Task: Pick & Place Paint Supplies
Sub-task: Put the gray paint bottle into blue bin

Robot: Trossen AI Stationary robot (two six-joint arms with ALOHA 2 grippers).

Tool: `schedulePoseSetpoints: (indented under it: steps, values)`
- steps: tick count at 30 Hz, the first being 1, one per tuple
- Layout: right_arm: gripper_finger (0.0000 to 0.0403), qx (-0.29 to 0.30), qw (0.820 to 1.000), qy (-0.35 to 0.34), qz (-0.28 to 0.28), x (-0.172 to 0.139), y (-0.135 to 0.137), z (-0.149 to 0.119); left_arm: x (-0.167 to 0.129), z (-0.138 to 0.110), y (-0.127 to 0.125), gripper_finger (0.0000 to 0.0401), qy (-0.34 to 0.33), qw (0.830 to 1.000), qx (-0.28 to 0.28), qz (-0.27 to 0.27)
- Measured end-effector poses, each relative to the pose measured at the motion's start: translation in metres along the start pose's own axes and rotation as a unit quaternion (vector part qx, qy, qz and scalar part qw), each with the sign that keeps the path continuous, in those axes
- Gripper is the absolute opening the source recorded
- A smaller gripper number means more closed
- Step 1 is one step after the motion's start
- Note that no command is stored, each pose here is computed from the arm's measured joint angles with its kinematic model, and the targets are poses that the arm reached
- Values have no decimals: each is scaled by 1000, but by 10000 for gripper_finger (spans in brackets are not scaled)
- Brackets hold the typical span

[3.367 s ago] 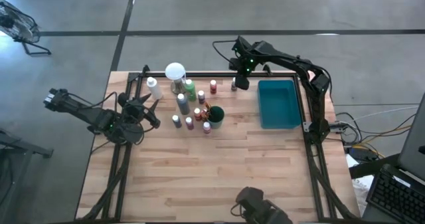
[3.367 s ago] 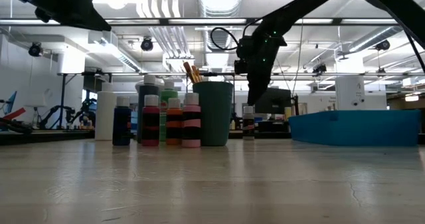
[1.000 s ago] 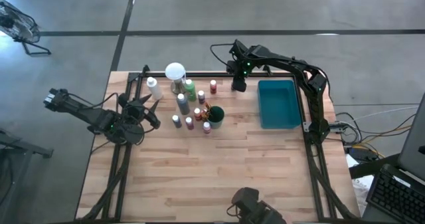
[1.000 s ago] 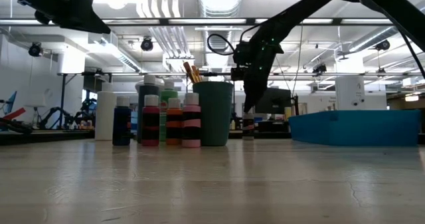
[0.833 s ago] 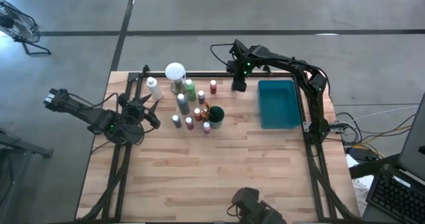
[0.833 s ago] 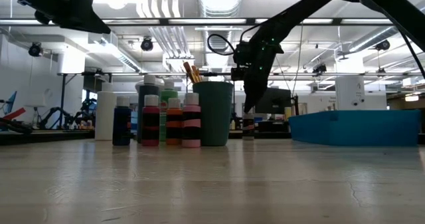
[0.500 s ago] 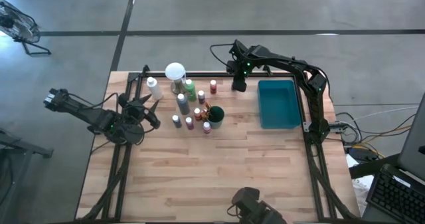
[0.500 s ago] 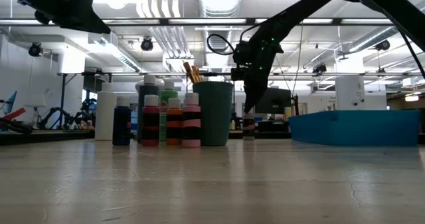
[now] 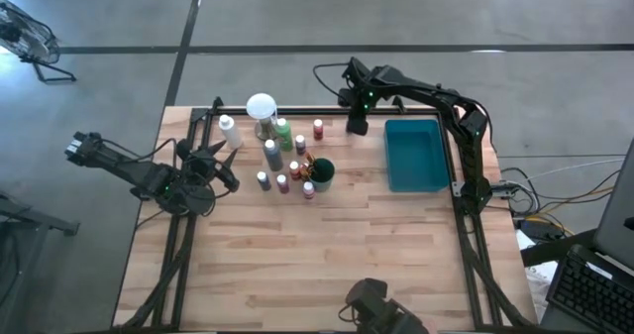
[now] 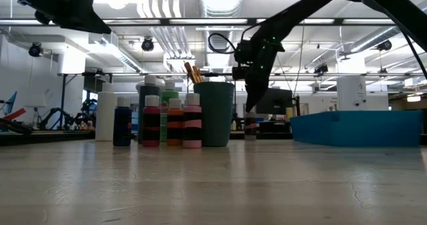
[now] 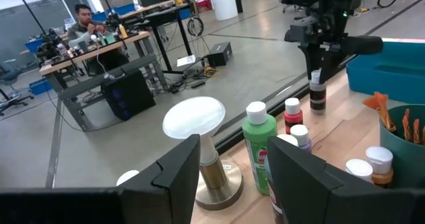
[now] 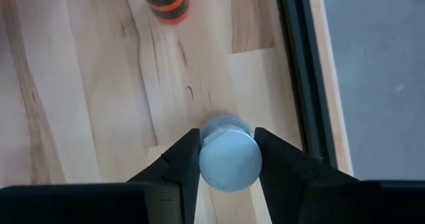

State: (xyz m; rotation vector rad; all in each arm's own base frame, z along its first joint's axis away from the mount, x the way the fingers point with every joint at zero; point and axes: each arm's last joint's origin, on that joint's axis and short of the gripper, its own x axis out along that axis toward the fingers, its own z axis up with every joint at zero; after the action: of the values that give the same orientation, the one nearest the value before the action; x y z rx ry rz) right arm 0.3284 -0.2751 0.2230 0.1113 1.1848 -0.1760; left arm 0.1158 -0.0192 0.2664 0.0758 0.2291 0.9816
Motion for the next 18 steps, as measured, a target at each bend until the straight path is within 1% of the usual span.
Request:
schedulePoseSetpoints:
  steps: [9, 18]
  values:
    - [116, 1, 1000, -4, -2, -8, 1, 2, 0, 0, 0, 181, 0, 1000, 0, 0]
    - [116, 7, 1000, 7, 12, -10, 3, -1, 0, 0, 0, 181, 0, 1000, 0, 0]
